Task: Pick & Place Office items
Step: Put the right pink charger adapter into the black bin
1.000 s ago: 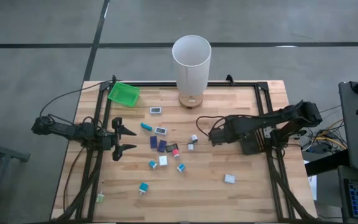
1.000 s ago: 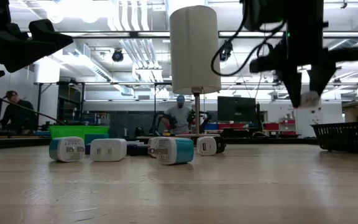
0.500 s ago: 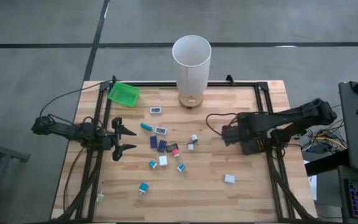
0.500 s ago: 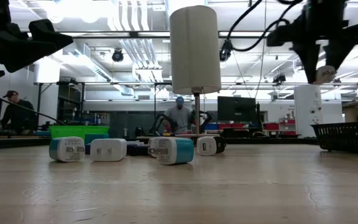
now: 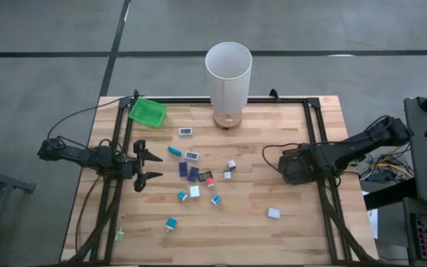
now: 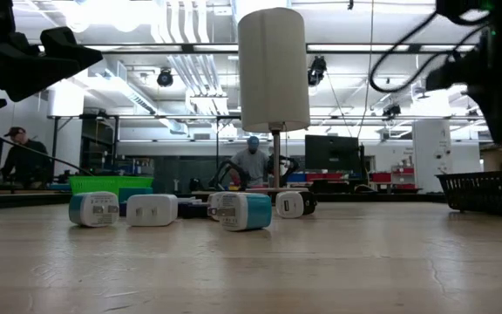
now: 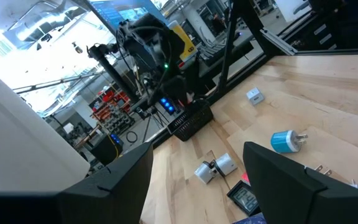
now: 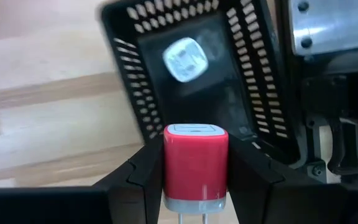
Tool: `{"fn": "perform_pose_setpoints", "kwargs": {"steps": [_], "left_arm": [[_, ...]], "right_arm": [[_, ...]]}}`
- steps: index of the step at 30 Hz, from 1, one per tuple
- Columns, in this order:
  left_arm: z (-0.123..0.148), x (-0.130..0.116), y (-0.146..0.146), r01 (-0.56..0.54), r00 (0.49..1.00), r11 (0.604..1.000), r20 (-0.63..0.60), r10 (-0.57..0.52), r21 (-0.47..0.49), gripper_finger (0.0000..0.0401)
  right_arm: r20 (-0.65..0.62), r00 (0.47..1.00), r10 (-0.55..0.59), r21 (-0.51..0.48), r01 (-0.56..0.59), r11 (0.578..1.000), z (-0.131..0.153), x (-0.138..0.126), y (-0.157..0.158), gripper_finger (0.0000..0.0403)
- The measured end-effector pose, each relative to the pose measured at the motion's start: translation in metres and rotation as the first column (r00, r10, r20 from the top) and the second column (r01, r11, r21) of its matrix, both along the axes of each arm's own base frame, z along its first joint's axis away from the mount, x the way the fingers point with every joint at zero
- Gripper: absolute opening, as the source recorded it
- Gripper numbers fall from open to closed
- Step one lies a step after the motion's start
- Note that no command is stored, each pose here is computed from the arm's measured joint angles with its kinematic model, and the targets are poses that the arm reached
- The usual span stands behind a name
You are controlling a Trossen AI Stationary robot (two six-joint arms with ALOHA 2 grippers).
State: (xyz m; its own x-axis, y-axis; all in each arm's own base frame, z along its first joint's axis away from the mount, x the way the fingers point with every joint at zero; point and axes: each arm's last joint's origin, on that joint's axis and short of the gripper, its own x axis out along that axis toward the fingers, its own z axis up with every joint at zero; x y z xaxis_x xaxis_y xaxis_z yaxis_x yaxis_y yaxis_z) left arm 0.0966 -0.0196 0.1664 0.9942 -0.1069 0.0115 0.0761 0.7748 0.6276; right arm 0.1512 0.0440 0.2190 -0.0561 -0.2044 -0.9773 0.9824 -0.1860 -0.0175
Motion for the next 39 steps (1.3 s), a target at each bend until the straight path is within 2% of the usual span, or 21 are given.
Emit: {"fn": "perform_pose_setpoints", "kwargs": {"steps": [5, 10, 17, 24, 32, 39], "left_arm": [[0.0, 0.0, 0.0, 0.0, 1.0, 1.0, 0.0, 0.0, 0.0, 0.0257], [0.0, 0.0, 0.0, 0.0, 1.0, 1.0, 0.0, 0.0, 0.0, 0.0257], [0.0, 0.0, 0.0, -0.001, 1.0, 1.0, -0.001, 0.001, 0.0, 0.0257], [0.0, 0.0, 0.0, -0.001, 1.0, 1.0, -0.001, 0.001, 0.0, 0.0257], [0.0, 0.0, 0.0, 0.0, 1.0, 1.0, -0.001, 0.0, 0.0, 0.0257], [0.0, 0.0, 0.0, 0.0, 1.0, 1.0, -0.001, 0.0, 0.0, 0.0257]], "right_arm": [[0.036, 0.999, -0.003, 0.015, 0.002, 1.0, -0.021, -0.006, 0.0, 0.0132], [0.01, 1.0, 0.005, 0.011, -0.006, 1.0, -0.02, -0.004, 0.001, 0.0136], [-0.008, 1.0, 0.018, 0.068, -0.017, 0.998, -0.023, -0.004, 0.003, 0.014], [-0.004, 0.999, 0.044, 0.063, -0.044, 0.997, -0.023, -0.003, 0.003, 0.0141], [0.037, 0.997, 0.064, 0.055, -0.066, 0.996, -0.019, -0.002, 0.002, 0.0141], [0.05, 0.992, 0.116, 0.023, -0.117, 0.993, 0.001, 0.001, 0.002, 0.0141]]}}
